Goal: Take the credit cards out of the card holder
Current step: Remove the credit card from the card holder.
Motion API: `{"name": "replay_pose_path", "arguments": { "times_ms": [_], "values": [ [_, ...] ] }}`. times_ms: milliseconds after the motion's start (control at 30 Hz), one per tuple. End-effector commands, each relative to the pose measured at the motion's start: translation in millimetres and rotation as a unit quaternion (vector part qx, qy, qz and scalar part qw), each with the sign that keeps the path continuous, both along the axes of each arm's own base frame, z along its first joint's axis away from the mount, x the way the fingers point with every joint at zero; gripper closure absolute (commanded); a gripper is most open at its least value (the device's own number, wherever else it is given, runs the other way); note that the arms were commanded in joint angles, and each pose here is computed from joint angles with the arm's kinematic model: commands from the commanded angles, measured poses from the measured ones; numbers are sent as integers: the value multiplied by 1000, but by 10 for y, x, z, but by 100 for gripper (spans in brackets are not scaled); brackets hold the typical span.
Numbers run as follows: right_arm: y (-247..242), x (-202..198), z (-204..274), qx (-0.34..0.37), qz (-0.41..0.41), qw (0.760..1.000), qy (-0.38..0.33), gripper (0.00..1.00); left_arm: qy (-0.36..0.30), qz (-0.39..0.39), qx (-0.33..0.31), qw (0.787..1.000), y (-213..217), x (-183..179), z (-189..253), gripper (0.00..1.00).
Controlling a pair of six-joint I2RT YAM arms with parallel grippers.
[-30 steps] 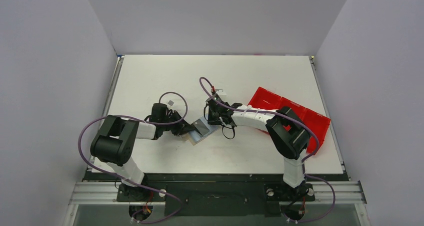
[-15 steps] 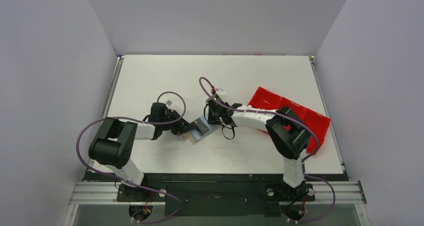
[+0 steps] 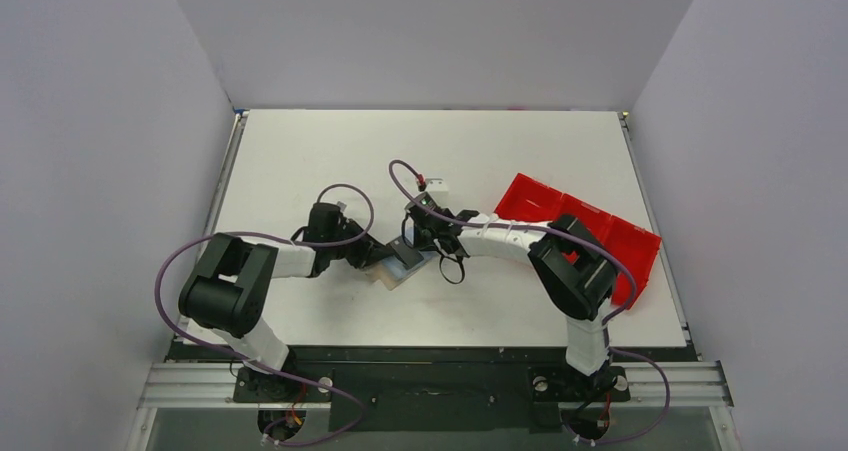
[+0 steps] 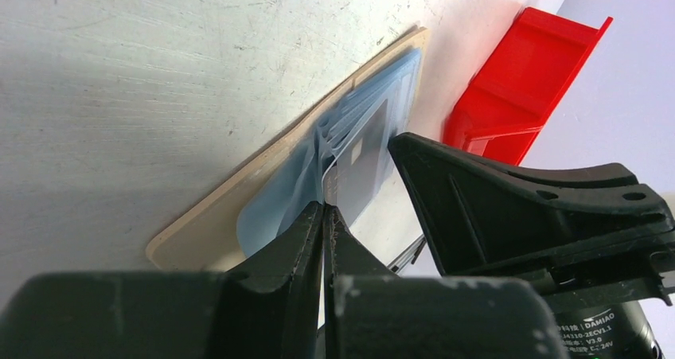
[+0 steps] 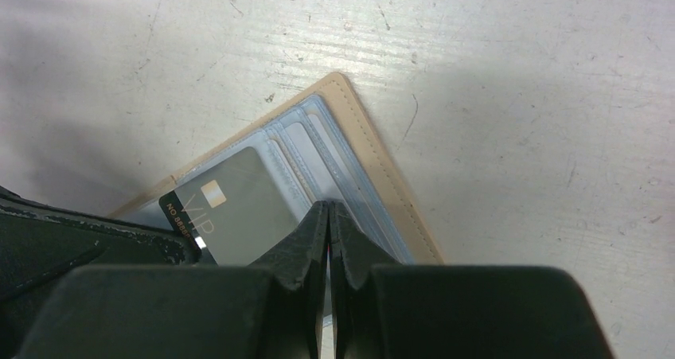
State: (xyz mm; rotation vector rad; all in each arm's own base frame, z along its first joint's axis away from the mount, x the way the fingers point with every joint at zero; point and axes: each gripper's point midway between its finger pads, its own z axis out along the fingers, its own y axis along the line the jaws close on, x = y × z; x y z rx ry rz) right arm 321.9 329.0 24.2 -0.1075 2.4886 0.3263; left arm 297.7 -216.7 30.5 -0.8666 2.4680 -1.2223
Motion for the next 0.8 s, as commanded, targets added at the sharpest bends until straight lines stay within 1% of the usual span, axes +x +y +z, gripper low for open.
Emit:
{"name": "replay_pose_path", "arguments": {
  "times_ms": [0, 167, 333, 433, 533, 567, 600, 667, 767],
  "values": [
    [-454, -459, -393, -99, 24, 992, 69, 99, -15, 6, 8, 1000, -32, 162, 123, 100],
    [-279, -486, 21, -49, 47, 997, 28, 78, -3, 0, 30, 1000, 5, 136, 76, 100],
    [-69, -708, 155, -16, 84, 996, 26, 64, 4, -5, 36, 999, 7, 130, 62, 100],
    [45, -782, 211, 20, 90, 995, 27, 61, 7, -8, 36, 999, -5, 133, 65, 100],
    [48, -779, 246, 34, 80, 996, 19, 61, 9, -7, 38, 999, -3, 140, 67, 100],
    [39, -760, 292, 38, 75, 996, 10, 62, 9, -7, 38, 999, -2, 141, 74, 100],
    [25, -748, 313, 41, 69, 997, 7, 66, 10, -7, 39, 999, -1, 137, 72, 100],
    [24, -725, 418, 55, 61, 997, -6, 69, 12, -8, 40, 999, 2, 129, 69, 100],
    [89, -698, 505, 77, 55, 995, -17, 68, 15, -9, 40, 999, 0, 120, 61, 100]
  ]
}}
